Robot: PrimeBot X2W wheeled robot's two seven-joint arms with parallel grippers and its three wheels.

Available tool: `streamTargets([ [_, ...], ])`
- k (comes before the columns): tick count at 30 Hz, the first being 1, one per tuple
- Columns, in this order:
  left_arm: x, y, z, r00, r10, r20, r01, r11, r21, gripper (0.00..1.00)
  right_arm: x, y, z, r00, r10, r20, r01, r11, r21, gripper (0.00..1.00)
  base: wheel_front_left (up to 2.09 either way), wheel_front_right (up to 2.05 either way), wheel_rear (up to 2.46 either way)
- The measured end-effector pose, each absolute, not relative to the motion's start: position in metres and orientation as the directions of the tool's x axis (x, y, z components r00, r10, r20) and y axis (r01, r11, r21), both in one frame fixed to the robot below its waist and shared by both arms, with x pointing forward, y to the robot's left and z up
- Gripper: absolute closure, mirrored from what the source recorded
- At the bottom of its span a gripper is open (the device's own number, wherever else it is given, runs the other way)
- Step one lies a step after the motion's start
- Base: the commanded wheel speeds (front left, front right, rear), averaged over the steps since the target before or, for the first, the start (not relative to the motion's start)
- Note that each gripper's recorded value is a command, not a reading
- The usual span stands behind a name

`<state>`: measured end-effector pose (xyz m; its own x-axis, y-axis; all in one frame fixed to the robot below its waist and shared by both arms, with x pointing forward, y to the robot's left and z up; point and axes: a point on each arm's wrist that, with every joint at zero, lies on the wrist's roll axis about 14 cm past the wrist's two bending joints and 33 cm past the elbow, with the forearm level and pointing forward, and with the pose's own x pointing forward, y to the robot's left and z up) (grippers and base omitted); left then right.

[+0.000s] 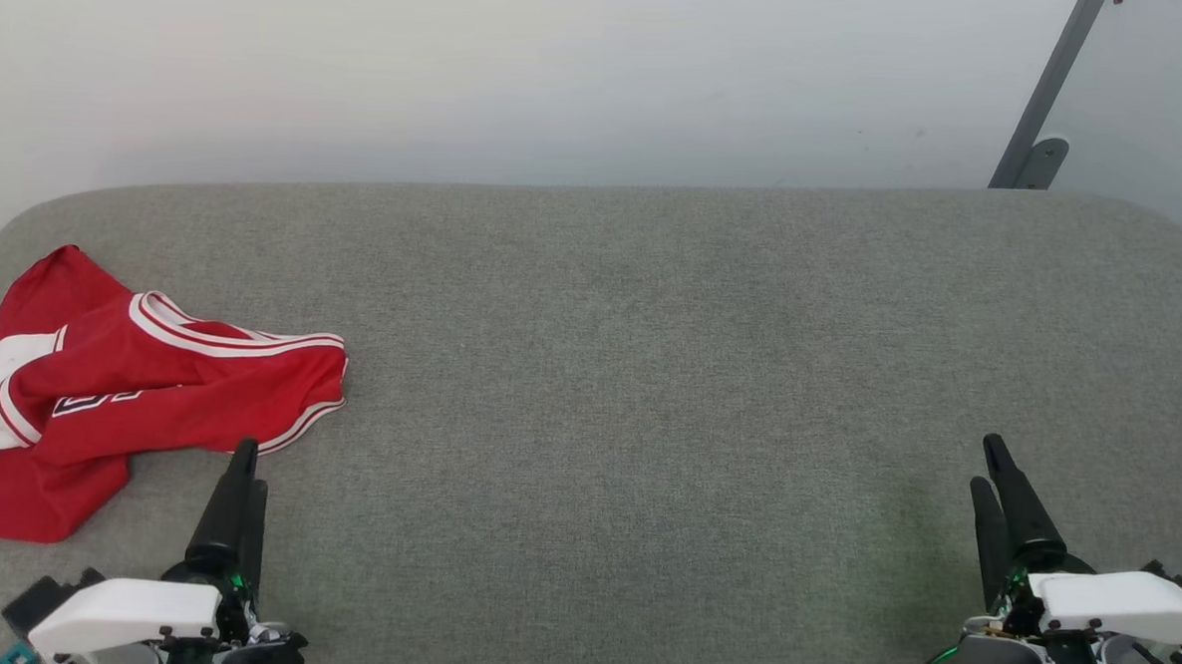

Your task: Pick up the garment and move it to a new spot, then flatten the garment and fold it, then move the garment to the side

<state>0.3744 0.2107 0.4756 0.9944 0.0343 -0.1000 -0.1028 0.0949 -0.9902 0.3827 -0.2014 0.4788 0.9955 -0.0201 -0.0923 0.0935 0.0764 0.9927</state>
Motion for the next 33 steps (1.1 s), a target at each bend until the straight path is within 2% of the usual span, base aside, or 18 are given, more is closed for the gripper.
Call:
streamTargets([
  [10,0.378,0.221,0.484,0.995,0.059,-0.079,-0.094,0.33,-0.939,0.0,0.39,-0.2,0.484,0.996,-0.017,-0.083,0.084,0.307,0.948,0.0,0.0,0.0,0.0],
  [21,0.379,0.225,0.49,0.996,0.064,-0.059,-0.085,0.586,-0.806,0.0,0.394,-0.201,0.489,0.998,-0.024,-0.065,0.067,0.57,0.819,0.0,0.0,0.0,0.0],
  [33,0.377,0.226,0.489,0.997,0.063,-0.053,-0.082,0.746,-0.66,0.0,0.4,-0.197,0.501,1.0,-0.014,-0.025,0.027,0.789,0.613,0.0,0.0,0.0,0.0],
])
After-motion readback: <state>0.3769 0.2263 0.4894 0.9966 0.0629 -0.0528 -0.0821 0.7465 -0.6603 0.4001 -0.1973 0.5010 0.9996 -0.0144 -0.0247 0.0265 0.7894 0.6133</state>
